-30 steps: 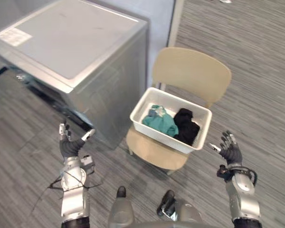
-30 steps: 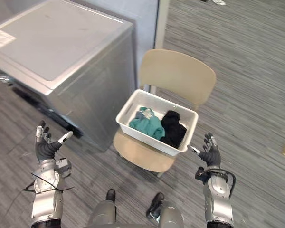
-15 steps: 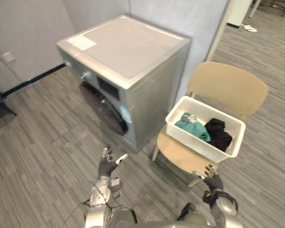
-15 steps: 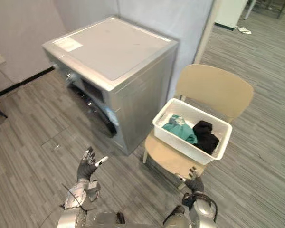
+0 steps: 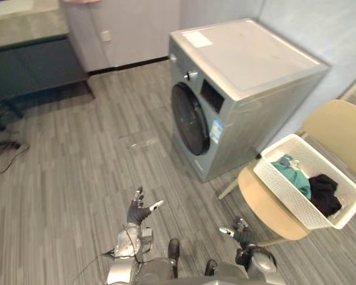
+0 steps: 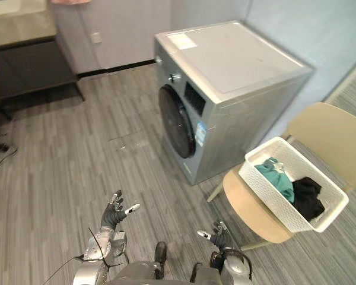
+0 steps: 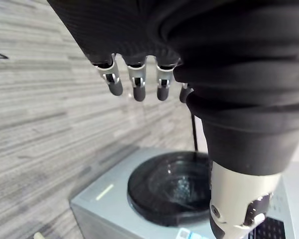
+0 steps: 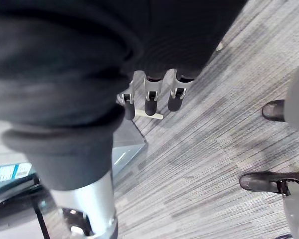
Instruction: Pick up the laundry basket with both hands and put the clothes into the washing machine.
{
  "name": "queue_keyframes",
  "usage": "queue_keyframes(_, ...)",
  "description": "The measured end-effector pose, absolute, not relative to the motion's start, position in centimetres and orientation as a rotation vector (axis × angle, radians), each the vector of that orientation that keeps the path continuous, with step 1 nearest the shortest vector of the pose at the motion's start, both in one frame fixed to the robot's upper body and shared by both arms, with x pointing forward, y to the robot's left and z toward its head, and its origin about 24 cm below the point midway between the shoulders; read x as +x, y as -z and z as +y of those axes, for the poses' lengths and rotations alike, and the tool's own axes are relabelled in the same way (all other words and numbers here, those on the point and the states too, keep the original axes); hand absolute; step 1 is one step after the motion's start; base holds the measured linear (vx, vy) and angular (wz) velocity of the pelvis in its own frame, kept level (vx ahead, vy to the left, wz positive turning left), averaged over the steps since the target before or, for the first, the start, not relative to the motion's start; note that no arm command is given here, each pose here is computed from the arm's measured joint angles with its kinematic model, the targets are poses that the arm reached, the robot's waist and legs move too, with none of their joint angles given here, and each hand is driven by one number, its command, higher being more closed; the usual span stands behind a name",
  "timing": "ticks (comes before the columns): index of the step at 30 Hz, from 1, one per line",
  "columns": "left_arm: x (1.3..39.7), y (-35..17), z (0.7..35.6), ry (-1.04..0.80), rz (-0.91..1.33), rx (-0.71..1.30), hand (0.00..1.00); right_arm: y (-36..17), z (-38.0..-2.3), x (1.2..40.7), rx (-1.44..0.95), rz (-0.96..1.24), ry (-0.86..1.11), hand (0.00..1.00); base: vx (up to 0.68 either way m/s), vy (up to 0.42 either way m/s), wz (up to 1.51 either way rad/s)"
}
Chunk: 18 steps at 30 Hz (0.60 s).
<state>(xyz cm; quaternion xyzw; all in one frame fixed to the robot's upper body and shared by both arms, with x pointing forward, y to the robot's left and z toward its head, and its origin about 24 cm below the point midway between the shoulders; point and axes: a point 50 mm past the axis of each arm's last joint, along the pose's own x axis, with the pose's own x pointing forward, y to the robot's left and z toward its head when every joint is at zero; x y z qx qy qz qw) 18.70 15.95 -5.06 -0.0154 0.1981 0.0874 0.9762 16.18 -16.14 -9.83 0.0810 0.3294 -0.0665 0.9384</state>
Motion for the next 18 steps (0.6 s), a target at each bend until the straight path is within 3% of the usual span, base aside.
queue_keyframes(7, 18.8, 5.0, 15.0, -0.187, 0.401, -0.075, 0.0, 5.1, -18.0, 21.4, 0.116, 0.41, 0.203, 0.0, -0.07, 0.072, 0.97)
queue_keyframes(13, 19.3, 5.0, 15.0, -0.181, 0.4, -0.061, 0.0, 4.0, -18.7, 23.6, 0.107, 0.362, 0.275, 0.0, 0.03, 0.271, 0.44)
queue_keyframes(18, 19.2, 5.0, 14.9, -0.155, 0.402, -0.036, 0.0, 3.2, -22.7, 23.7, 0.147, 0.324, 0.514, 0.0, 0.03, 0.219, 0.67)
